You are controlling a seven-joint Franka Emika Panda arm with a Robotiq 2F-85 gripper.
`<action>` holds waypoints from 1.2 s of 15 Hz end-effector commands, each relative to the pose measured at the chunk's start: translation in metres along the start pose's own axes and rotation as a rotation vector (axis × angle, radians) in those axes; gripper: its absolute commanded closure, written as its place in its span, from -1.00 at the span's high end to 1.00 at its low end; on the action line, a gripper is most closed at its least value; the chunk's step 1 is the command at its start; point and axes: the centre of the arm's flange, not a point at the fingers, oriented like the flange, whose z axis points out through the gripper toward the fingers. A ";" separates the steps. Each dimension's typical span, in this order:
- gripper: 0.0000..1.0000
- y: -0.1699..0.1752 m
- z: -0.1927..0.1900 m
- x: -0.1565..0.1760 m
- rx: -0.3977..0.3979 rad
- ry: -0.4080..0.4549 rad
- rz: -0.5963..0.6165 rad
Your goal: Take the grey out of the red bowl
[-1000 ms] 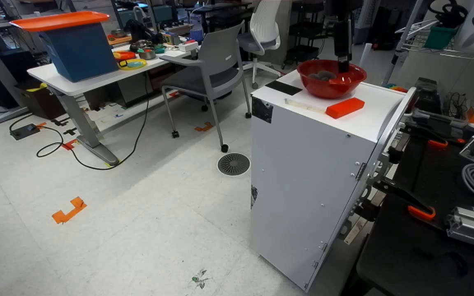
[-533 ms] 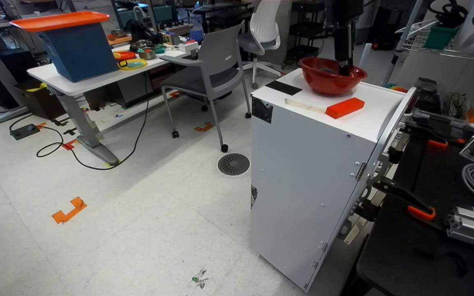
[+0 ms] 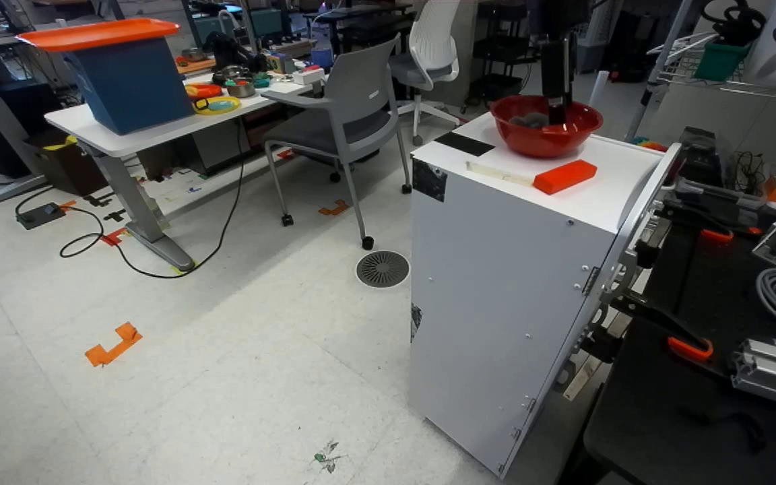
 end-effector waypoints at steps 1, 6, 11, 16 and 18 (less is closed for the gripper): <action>0.46 0.003 -0.008 0.005 0.011 -0.013 -0.011; -0.29 0.002 -0.011 0.006 0.007 -0.008 -0.017; -0.90 0.001 -0.011 0.006 0.006 -0.007 -0.023; -1.00 0.000 -0.014 0.006 -0.002 -0.004 -0.025; -1.00 0.000 -0.019 0.006 -0.011 0.003 -0.025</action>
